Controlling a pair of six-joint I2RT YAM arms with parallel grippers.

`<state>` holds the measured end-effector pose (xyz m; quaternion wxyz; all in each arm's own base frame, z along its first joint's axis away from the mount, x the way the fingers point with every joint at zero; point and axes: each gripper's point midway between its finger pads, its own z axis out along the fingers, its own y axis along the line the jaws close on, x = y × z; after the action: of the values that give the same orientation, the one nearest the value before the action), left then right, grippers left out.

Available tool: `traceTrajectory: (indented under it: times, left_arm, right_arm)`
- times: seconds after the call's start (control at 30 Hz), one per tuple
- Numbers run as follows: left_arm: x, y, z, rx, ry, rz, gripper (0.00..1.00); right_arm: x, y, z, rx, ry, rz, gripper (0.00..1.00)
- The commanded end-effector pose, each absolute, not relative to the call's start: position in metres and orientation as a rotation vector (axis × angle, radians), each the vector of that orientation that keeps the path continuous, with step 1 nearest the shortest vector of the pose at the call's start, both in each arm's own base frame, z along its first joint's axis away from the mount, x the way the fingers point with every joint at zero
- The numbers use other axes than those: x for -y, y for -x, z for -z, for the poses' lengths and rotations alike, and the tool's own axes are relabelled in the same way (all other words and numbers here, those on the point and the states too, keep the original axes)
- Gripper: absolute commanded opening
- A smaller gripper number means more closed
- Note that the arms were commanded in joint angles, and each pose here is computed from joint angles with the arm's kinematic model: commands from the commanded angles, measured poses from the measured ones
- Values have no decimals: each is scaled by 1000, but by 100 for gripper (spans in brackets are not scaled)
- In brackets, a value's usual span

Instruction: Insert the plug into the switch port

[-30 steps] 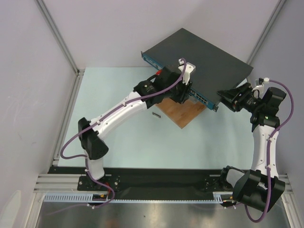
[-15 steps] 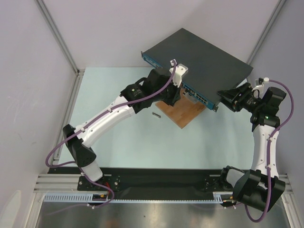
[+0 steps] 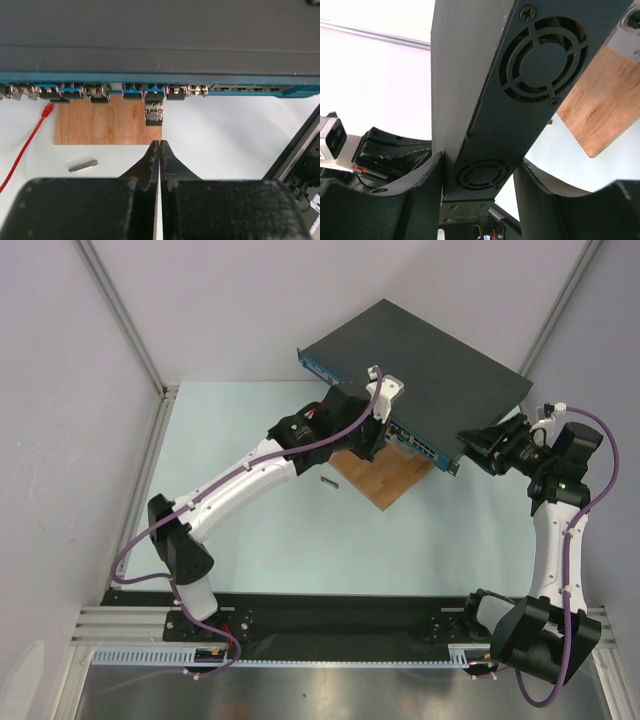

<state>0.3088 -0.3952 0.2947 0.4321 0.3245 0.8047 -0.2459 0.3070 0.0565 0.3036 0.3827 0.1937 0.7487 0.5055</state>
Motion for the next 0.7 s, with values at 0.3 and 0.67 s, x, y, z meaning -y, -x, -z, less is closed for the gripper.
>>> traceTrajectory:
  times: [0.3,0.67]
  left_arm:
    - [413,-338,-320,-1911,-738,648,0]
    - [414,-362,-343,-1837,-658,674,0]
  right_arm:
    - [-64,-306,-316,-1876,-193,-1181,0]
    - [-63,-306,-313,-1886,-198,-1178,0]
